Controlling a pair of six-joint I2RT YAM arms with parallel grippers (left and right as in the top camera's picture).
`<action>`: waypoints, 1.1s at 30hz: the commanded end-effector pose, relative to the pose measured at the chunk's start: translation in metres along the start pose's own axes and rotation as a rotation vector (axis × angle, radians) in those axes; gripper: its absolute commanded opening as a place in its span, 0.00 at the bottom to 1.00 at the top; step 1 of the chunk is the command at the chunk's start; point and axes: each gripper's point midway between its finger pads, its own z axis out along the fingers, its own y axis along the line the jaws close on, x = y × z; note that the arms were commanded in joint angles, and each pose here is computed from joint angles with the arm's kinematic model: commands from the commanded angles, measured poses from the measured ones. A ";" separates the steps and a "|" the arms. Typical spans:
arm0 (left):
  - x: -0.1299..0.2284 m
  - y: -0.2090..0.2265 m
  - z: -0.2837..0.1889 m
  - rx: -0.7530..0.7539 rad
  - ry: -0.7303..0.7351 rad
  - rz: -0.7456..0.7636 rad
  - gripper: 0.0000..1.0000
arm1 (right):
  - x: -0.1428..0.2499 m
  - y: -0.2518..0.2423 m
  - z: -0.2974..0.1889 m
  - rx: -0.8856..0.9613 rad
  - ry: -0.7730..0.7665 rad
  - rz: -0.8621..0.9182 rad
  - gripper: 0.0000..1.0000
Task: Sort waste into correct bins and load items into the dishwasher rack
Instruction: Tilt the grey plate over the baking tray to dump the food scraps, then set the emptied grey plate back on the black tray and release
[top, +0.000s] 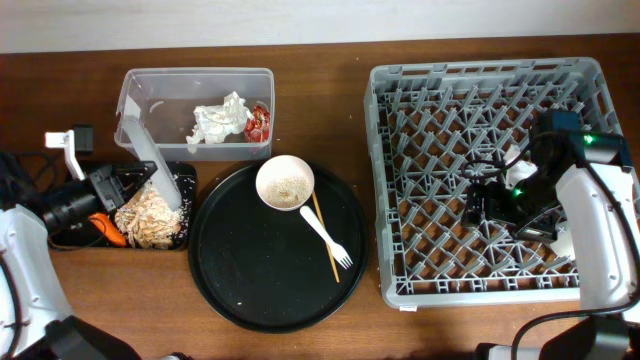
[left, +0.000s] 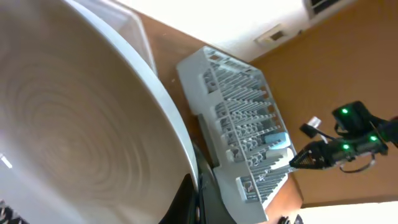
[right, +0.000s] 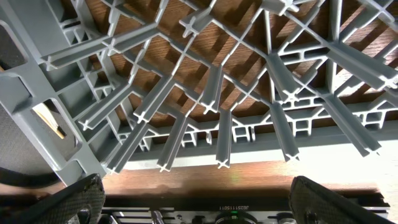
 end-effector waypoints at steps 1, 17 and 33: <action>-0.008 -0.027 -0.004 0.129 -0.076 0.093 0.00 | 0.001 -0.002 -0.001 0.021 -0.001 -0.017 0.99; 0.128 -0.072 0.071 -0.097 0.646 0.196 0.00 | 0.001 -0.002 -0.001 0.021 0.000 -0.016 0.98; 0.256 -0.059 0.128 -0.353 0.968 0.342 0.18 | 0.002 -0.002 -0.001 0.021 0.003 -0.016 0.99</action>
